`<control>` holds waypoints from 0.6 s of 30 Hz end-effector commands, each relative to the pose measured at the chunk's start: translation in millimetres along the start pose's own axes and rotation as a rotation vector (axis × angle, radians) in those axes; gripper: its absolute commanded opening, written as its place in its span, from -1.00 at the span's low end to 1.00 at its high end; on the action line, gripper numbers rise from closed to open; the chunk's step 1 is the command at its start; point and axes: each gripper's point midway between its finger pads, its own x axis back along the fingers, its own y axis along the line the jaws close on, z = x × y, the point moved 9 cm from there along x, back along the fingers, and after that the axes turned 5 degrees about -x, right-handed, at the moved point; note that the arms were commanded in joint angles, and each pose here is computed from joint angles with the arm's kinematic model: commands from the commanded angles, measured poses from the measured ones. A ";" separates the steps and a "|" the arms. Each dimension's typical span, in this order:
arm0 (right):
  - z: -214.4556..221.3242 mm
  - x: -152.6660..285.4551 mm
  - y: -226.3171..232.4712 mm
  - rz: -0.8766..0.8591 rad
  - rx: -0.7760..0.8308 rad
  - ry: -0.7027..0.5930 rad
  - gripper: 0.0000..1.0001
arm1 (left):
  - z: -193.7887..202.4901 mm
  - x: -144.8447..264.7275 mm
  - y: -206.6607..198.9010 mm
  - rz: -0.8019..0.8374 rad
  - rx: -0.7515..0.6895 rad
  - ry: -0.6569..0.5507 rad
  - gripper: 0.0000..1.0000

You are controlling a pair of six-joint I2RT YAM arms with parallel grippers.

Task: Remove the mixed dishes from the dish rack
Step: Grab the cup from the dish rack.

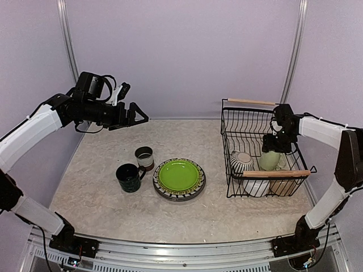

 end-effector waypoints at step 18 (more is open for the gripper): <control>-8.9 77.8 2.7 -0.396 -0.330 -0.425 -1.00 | 3.4 -15.3 3.1 0.064 0.056 0.036 0.98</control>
